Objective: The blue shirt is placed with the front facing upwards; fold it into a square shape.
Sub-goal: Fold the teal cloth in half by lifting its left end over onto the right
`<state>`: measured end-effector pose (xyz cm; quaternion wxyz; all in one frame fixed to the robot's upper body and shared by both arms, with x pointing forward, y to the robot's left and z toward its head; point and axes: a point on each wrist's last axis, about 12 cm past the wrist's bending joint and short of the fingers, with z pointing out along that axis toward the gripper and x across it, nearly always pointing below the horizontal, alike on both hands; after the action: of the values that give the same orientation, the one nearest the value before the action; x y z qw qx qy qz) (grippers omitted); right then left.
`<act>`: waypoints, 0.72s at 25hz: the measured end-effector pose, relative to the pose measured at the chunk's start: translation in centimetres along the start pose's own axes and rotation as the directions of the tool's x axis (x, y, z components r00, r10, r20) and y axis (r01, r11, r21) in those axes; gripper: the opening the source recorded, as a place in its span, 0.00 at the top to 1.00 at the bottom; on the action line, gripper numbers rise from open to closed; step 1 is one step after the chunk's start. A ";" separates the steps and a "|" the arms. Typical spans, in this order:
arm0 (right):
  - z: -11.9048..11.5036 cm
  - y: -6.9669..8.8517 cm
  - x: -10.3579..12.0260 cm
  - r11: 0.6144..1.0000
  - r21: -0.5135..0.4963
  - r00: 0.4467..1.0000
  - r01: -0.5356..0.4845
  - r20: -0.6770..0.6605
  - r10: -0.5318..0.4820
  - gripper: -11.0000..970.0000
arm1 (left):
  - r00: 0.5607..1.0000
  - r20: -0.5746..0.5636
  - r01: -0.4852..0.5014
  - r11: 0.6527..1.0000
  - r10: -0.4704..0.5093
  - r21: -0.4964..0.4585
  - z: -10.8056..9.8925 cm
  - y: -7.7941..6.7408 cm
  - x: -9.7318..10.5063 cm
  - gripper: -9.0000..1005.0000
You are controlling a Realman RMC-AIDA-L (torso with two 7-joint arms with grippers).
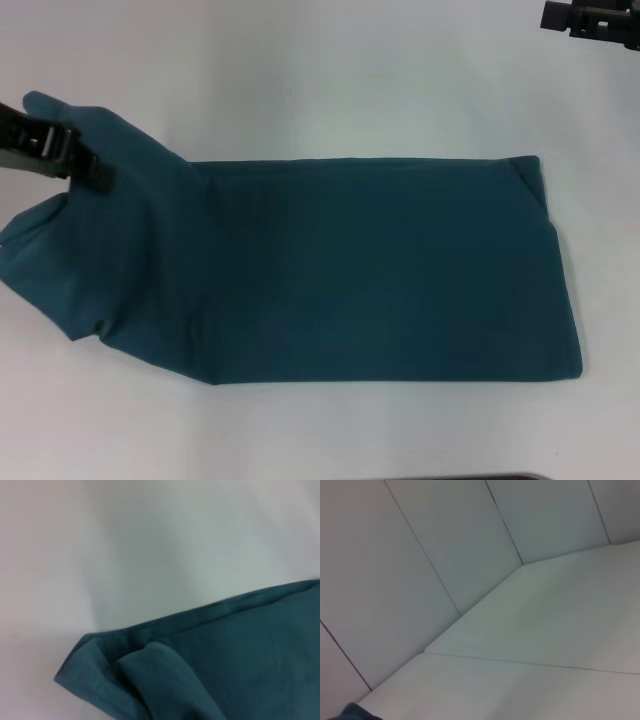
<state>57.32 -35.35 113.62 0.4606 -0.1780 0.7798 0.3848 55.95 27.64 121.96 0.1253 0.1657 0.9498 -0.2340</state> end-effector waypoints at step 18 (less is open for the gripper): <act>0.6 0.2 -0.3 1.000 -0.015 1.000 -0.002 0.001 0.002 0.03 | 0.996 0.027 0.082 0.996 -0.082 -0.020 -1.9 3.5 1.3 0.93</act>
<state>57.70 -34.77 113.85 0.4591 -0.1804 0.7770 0.3912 55.79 31.86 121.77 0.1296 0.1222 0.9564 -0.2312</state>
